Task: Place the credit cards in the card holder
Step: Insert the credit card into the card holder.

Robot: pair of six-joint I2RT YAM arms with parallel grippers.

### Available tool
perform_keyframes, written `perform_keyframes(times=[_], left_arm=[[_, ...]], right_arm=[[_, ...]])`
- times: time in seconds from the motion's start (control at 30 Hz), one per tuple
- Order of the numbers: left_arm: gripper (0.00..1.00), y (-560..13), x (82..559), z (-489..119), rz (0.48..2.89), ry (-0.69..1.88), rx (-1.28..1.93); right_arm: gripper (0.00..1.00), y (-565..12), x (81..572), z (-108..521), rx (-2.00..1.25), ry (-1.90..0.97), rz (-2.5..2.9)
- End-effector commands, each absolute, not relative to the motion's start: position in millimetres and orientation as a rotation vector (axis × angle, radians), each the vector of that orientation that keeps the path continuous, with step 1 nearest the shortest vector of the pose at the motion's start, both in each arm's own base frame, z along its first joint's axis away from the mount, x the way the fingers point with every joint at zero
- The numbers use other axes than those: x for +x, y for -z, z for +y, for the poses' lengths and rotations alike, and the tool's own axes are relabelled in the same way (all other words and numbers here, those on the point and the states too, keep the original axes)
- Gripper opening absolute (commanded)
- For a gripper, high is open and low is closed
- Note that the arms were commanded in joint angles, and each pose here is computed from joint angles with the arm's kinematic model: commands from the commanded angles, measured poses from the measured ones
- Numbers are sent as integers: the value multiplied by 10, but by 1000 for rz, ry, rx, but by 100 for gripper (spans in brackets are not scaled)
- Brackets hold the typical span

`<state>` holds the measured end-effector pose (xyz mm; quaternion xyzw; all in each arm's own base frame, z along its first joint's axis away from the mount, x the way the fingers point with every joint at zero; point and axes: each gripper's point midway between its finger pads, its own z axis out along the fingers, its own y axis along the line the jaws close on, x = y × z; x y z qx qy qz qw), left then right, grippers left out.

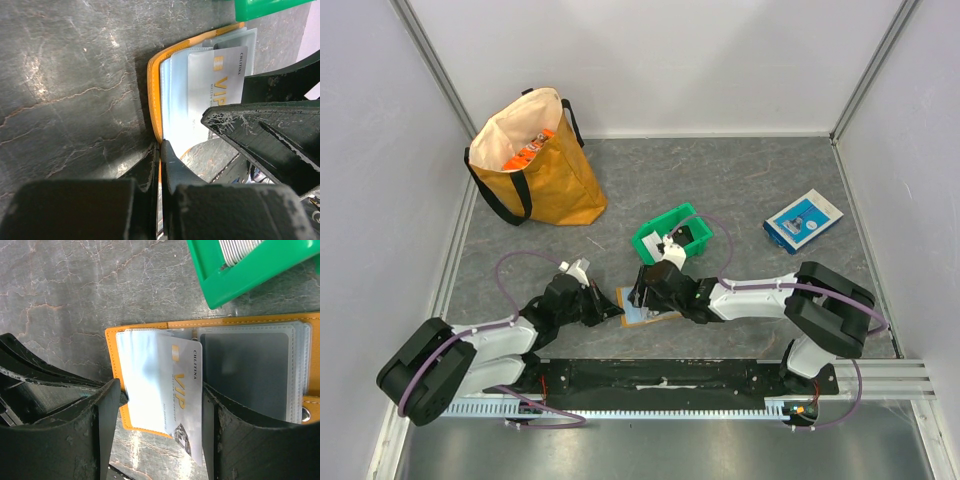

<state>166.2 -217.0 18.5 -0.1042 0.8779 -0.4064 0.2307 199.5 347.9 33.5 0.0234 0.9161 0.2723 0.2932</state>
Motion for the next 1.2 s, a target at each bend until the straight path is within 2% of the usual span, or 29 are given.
perform_keyframes(times=[0.0, 0.13, 0.4, 0.77, 1.17], left_arm=[[2, -343, 1758, -2218, 2364, 1134, -271], [2, -348, 1768, -2182, 2376, 1084, -233], [2, -334, 1756, -2156, 2389, 1053, -203], [2, -356, 1785, -2179, 2386, 1050, -182], [2, -389, 1805, -2198, 2374, 1059, -168]], right_arm=[[70, -333, 1997, 3305, 48, -652, 2442], [76, -394, 2040, 3209, 34, -576, 2432], [77, -363, 2080, 3039, 47, -447, 2444], [69, -352, 1951, 3449, -68, -649, 2475], [60, -593, 1858, 3808, -115, -909, 2388]])
